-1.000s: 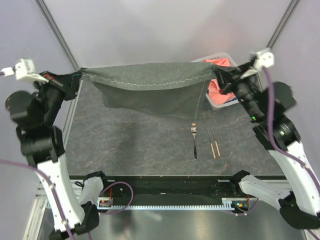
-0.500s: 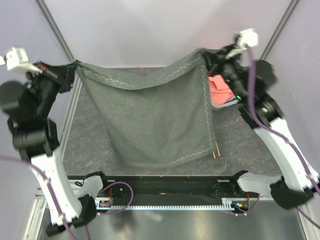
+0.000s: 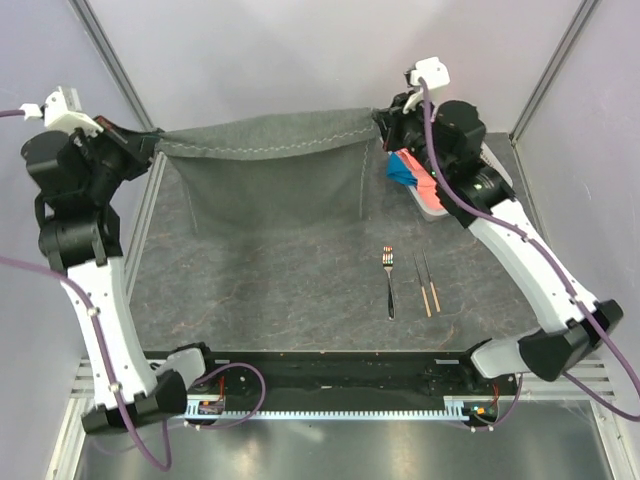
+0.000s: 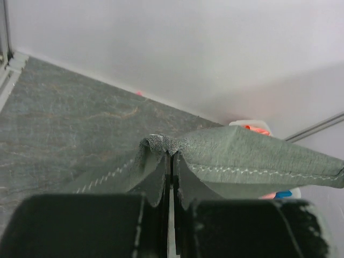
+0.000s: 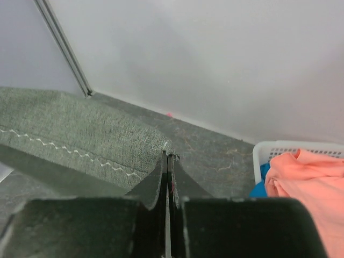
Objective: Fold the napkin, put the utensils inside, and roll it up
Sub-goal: Flatten the napkin out
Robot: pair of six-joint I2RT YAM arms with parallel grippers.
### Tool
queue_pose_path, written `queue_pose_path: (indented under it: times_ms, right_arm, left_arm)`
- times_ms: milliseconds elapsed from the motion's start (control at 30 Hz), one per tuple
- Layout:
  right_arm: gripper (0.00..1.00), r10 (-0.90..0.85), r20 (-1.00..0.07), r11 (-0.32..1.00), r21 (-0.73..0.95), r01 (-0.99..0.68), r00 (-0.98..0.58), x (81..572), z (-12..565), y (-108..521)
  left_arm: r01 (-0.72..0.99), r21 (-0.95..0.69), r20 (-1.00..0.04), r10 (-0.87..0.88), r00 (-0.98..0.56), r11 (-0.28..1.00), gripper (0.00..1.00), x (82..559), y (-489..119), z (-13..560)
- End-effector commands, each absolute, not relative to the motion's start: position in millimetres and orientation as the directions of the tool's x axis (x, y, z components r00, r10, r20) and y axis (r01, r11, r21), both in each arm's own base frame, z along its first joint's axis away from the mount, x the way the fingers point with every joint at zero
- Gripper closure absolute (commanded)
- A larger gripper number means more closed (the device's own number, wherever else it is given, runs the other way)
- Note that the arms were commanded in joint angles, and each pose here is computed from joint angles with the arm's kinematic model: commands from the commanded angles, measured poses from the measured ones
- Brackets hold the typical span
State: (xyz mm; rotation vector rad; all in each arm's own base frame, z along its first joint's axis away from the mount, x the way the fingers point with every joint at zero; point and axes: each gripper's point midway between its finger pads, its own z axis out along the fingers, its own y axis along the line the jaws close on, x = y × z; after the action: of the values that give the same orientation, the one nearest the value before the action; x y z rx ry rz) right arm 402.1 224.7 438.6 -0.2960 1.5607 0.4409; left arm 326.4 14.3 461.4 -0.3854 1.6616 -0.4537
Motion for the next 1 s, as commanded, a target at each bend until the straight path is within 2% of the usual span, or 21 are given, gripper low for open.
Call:
queue_pose_path:
  times_ms: [0,200,367,467,500,567,600,667,700,767,800,833,867,900,967]
  right_arm:
    - [1.0,0.137,-0.981,0.87,0.053,-0.49,0.137,358,500,204]
    - [1.0,0.165,-0.958,0.85,0.018,-0.527,0.234,303,536,181]
    - [1.0,0.171,-0.946,0.86,0.007,-0.51,0.275,301,562,176]
    - [1.0,0.156,-0.955,0.879,0.017,-0.476,0.254,334,560,187]
    - [1.0,0.127,-0.97,0.889,0.02,-0.457,0.205,365,540,199]
    - [1.0,0.12,-0.973,0.893,0.019,-0.45,0.198,390,540,210]
    - [1.0,0.093,-0.988,0.892,0.026,-0.451,0.127,426,507,226]
    - [1.0,0.109,-0.989,0.89,0.051,-0.454,0.104,456,499,237]
    - [1.0,0.089,-0.996,0.888,0.07,-0.454,0.021,493,455,253]
    - [1.0,0.105,-0.994,0.891,0.09,-0.445,0.008,525,443,264]
    - [1.0,0.075,-0.995,0.885,0.099,-0.454,-0.07,558,389,281]
    - [1.0,0.077,-0.993,0.882,0.11,-0.457,-0.09,572,372,289]
    - [1.0,0.099,-0.994,0.883,0.113,-0.455,-0.055,585,382,293]
    - [1.0,0.078,-0.99,0.885,0.122,-0.45,-0.117,610,327,307]
    - [0.99,0.113,-0.988,0.881,0.148,-0.45,-0.102,629,316,317]
  left_arm:
    - [0.048,-0.395,-0.916,-0.397,0.063,0.918,0.98,265,7,514]
    - [0.018,-0.359,-0.921,-0.358,0.156,0.933,0.98,205,0,542]
    - [0.041,-0.346,-0.913,-0.346,0.217,0.937,0.98,181,-8,573]
    - [0.033,-0.373,-0.915,-0.373,0.152,0.927,0.98,212,-1,561]
    - [0.018,-0.383,-0.915,-0.382,0.129,0.923,0.98,225,4,554]
    - [-0.058,-0.408,-0.913,-0.406,0.043,0.911,0.98,270,24,520]
    - [-0.088,-0.413,-0.91,-0.414,0.017,0.906,0.98,284,32,507]
    - [-0.176,-0.422,-0.897,-0.437,-0.057,0.889,0.98,323,52,461]
    - [-0.211,-0.423,-0.891,-0.447,-0.079,0.881,0.98,335,60,444]
    - [-0.292,-0.417,-0.878,-0.464,-0.117,0.861,0.98,364,79,396]
    - [-0.315,-0.413,-0.873,-0.47,-0.128,0.854,0.98,371,85,381]
    - [-0.365,-0.401,-0.862,-0.481,-0.16,0.84,0.98,378,93,350]
    - [-0.368,-0.4,-0.87,-0.473,-0.135,0.84,0.98,388,99,344]
    - [-0.396,-0.392,-0.856,-0.487,-0.173,0.83,0.98,399,105,318]
    - [-0.42,-0.367,-0.843,-0.488,-0.226,0.83,0.82,416,112,283]
